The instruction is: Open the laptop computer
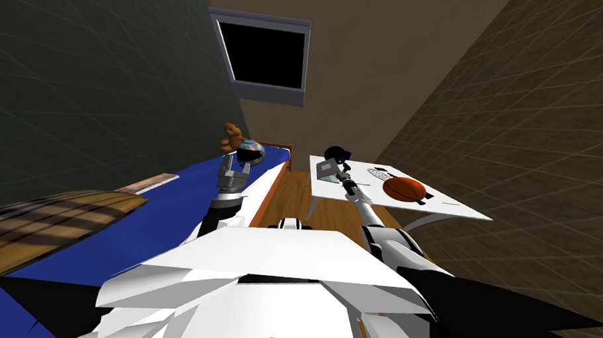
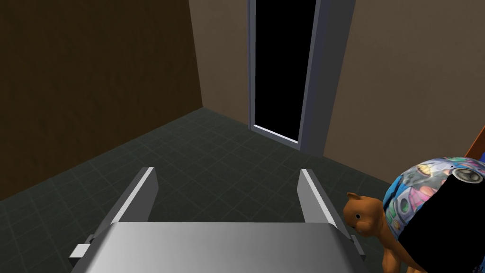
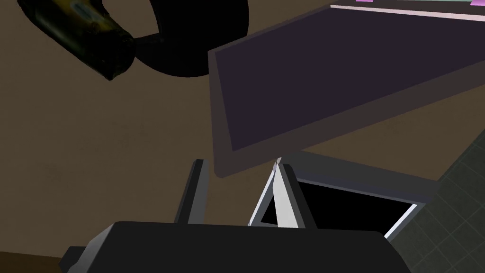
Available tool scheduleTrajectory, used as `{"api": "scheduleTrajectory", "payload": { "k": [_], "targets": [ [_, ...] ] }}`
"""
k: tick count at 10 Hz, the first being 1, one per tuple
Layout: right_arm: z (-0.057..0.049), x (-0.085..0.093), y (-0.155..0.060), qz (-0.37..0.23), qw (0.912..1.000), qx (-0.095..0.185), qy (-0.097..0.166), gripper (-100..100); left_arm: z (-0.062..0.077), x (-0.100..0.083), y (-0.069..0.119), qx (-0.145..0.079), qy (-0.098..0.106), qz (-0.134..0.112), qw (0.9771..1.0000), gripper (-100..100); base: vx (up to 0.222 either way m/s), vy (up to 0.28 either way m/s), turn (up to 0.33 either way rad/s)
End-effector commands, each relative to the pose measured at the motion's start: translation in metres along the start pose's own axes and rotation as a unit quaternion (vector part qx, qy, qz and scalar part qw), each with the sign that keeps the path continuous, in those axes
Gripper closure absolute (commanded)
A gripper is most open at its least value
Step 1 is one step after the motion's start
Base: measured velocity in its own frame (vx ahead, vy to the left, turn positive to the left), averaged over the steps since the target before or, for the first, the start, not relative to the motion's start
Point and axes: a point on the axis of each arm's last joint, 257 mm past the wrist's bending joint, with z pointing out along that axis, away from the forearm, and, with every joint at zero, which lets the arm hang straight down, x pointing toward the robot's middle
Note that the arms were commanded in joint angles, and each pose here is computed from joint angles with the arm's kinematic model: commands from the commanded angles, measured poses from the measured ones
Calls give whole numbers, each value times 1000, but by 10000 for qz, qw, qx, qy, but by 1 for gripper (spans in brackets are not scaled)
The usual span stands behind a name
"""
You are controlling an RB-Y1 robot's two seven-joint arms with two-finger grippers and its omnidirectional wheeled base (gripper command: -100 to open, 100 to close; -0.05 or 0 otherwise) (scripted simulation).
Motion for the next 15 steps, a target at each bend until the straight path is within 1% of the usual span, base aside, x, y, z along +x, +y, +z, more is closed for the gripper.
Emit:
{"api": "scheduleTrajectory", "payload": {
  "k": [1, 2, 3, 4, 8, 9, 11, 12, 13, 14, 15],
  "targets": [
    [-15, 30, 32, 74, 9997, -52, 231, 100, 0, 0, 0, 0, 1, 1, 10000, 0, 19, -172, 176],
    [-17, 24, 45, 111, 9998, -127, 139, 100, 0, 0, 0, -1, 1, 2, 10000, 0, 16, -89, -1],
    [-16, 26, 54, 202, 9996, -160, 144, 100, 0, 0, 0, -1, 0, 1, 10000, 0, 9, -13, -54],
    [-9, 6, 16, 142, 9998, 82, 87, -100, 0, 0, 0, -1, 0, 1, 10000, 0, -50, -2, 69],
    [1, -9, -14, 149, 9995, 245, 125, -100, 0, 0, 0, 0, 0, 0, 10000, 0, -67, 13, 89],
    [4, -17, -30, 152, 9992, 344, 139, -100, 0, 0, 0, 0, 0, 0, 10000, 0, -79, 13, 101],
    [4, -17, -30, 152, 9992, 344, 139, -100, 0, 0, 0, 0, 0, 0, 10000, 0, -54, 6, 34],
    [8, -26, -47, 157, 9987, 454, 149, -100, 0, 0, 0, 0, 0, 0, 10000, 0, -46, 7, 101],
    [5, -23, -39, 136, 9990, 396, 144, -100, 0, 0, 0, 0, 0, 0, 10000, 0, -25, 2, 27],
    [5, -23, -41, 149, 9990, 408, 145, 0, 0, 0, 0, 0, 0, 0, 10000, 0, 0, 0, 0],
    [5, -23, -41, 148, 9990, 407, 145, 0, 0, 0, 0, 0, 0, 0, 10000, 0, 0, 0, 0]
  ]
}}
